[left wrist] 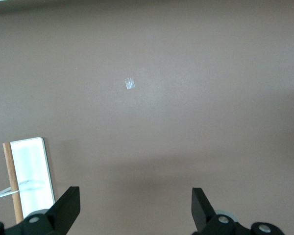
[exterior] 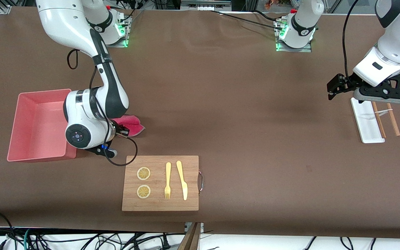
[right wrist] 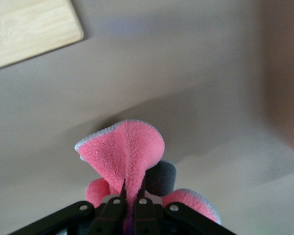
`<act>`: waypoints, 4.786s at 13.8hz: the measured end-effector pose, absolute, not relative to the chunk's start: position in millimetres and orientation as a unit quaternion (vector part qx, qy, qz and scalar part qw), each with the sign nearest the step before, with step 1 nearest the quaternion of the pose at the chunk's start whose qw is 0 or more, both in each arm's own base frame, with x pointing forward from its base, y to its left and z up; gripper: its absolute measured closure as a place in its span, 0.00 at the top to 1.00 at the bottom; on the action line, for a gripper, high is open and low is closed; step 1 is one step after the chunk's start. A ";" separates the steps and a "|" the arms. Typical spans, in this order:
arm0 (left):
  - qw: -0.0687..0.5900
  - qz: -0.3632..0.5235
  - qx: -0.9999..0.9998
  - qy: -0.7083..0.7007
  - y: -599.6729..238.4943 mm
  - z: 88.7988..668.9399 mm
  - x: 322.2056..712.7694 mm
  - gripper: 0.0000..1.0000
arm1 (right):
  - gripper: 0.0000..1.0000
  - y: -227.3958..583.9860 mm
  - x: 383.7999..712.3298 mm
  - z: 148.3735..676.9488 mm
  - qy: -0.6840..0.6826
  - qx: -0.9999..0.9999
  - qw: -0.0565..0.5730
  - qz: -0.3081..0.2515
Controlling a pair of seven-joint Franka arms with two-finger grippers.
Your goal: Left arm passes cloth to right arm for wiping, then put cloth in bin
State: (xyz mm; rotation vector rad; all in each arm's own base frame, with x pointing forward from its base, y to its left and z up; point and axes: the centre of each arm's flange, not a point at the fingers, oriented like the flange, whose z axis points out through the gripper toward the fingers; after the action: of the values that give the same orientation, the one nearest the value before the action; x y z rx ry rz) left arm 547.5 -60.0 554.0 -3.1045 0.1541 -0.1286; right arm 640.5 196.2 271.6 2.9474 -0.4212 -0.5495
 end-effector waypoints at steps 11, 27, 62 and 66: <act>0.014 -0.033 -0.999 0.037 -64.3 546.5 547.9 1.00 | 0.02 389.2 595.0 232.8 -0.271 0.956 -0.048 -0.097; 0.015 -0.027 -0.998 0.050 -82.8 546.3 544.1 1.00 | 0.02 294.6 630.8 203.4 -0.288 0.940 -0.059 -0.170; 0.015 -0.027 -0.998 0.052 -86.9 546.9 543.3 1.00 | 0.55 -154.8 642.0 316.4 0.050 0.988 0.052 -0.136; 0.015 -0.027 -0.998 0.053 -87.7 546.9 543.2 1.00 | 0.96 -134.0 631.9 427.1 0.056 0.995 0.019 -0.085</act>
State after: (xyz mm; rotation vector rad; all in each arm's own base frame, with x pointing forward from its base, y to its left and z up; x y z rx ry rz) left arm 543.2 -87.7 546.9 -3.1057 0.1635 -0.0836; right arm 631.9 -134.0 427.1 3.0868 0.1741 -0.2631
